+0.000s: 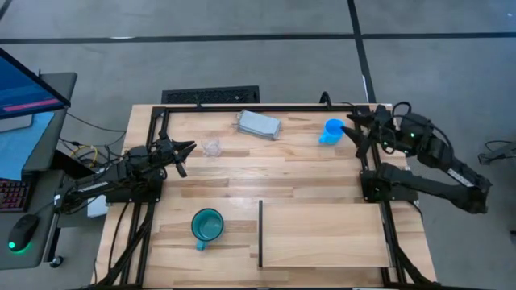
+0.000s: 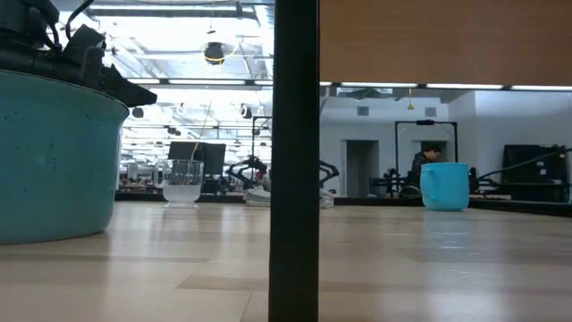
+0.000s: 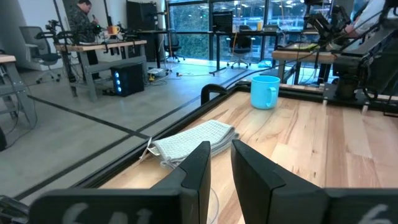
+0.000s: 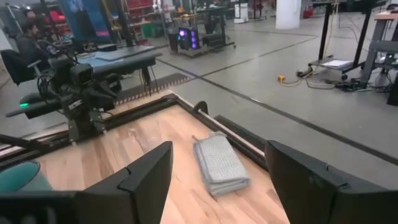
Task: Stack small to large cups/mugs on shelf
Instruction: Put the blue mug on the shelf
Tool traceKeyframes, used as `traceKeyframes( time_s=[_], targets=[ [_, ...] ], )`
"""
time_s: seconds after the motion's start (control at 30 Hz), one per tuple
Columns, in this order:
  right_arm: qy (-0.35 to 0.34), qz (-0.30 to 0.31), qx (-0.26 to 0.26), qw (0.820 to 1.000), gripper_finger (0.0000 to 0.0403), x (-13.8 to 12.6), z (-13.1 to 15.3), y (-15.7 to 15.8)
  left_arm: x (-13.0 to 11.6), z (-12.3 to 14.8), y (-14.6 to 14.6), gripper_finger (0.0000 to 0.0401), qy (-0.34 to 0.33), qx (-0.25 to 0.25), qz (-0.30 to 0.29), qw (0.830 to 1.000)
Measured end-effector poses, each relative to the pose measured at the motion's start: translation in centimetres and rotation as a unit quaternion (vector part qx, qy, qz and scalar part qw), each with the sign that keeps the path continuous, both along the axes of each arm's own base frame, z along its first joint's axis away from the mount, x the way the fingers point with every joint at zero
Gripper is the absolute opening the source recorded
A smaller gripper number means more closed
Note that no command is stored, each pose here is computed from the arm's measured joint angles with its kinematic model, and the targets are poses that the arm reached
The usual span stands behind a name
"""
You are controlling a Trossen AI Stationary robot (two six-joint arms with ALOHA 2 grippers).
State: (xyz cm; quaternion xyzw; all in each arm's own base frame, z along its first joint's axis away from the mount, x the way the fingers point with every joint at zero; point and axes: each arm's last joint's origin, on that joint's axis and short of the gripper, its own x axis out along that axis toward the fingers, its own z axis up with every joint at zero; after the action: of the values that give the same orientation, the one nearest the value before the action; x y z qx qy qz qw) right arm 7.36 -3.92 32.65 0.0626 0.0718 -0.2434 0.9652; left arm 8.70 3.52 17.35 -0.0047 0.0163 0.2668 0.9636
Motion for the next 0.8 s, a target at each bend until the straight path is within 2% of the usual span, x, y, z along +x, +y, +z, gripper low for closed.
traceKeyframes(
  time_s=[0.23,0.4,0.8],
  targets=[
    [0.005,-0.001,0.004,1.000,0.0279,1.2,0.2,-0.6,0.0,0.0,0.0,0.0057,-0.001,-0.001,0.000,1.000],
    [-0.001,-0.009,0.047,0.999,0.0279,1.8,-0.1,-1.0,0.0,0.0,0.0,0.0057,-0.002,-0.003,0.000,1.000],
    [0.014,-0.014,0.069,0.997,0.0279,2.8,-0.5,-1.5,0.0,0.0,0.0,0.0057,-0.003,-0.005,0.000,1.000]
  ],
)
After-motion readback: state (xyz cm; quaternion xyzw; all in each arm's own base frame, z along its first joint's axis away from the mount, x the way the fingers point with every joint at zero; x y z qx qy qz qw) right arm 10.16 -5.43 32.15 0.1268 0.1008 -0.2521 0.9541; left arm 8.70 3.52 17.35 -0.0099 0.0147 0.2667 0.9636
